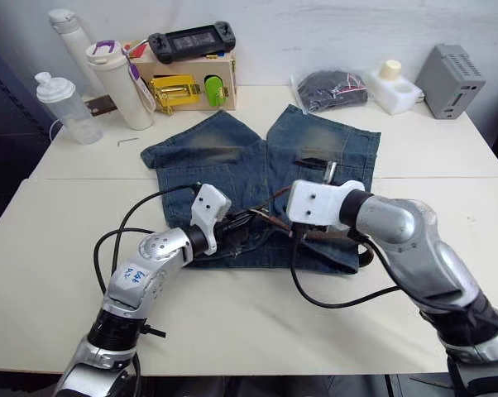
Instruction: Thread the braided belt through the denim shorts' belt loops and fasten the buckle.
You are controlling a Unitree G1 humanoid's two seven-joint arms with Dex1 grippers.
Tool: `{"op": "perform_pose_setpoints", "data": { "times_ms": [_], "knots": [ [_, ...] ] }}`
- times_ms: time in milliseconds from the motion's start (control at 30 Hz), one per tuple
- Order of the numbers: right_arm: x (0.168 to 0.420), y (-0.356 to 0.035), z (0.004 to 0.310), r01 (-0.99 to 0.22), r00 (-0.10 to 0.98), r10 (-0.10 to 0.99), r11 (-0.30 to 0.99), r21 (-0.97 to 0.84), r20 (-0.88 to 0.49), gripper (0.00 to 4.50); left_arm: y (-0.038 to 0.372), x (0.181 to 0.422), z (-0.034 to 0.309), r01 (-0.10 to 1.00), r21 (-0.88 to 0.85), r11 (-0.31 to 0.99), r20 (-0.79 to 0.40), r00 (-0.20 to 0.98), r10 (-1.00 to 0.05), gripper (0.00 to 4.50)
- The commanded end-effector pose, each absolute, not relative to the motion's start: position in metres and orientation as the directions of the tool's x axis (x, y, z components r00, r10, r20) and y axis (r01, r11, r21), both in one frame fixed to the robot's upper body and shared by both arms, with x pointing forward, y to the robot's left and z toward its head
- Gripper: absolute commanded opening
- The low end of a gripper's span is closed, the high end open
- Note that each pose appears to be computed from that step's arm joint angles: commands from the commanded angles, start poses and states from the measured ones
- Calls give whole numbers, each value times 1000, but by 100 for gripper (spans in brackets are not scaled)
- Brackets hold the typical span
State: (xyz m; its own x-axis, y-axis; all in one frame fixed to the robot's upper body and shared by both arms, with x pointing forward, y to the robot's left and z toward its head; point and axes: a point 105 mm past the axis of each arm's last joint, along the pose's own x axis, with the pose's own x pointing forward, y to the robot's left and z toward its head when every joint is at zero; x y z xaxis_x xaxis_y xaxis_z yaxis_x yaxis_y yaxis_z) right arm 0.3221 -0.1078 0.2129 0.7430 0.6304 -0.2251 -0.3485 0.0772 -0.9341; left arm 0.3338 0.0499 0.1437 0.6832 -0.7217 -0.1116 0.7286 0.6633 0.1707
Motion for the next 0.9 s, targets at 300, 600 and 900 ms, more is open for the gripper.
{"op": "perform_pose_setpoints", "data": {
  "times_ms": [300,600,900],
  "knots": [
    [325,-97,211,-239,704,684,-25,-971,-191,395,48,332,164,673,391,628,-48,696,-716,0],
    [324,-96,202,-278,697,685,-15,-961,-213,4,48,331,168,660,434,614,-37,693,-720,0],
    [324,-97,200,-293,701,680,2,-956,-213,0,54,322,178,708,336,621,51,644,-763,108]
  ]
}}
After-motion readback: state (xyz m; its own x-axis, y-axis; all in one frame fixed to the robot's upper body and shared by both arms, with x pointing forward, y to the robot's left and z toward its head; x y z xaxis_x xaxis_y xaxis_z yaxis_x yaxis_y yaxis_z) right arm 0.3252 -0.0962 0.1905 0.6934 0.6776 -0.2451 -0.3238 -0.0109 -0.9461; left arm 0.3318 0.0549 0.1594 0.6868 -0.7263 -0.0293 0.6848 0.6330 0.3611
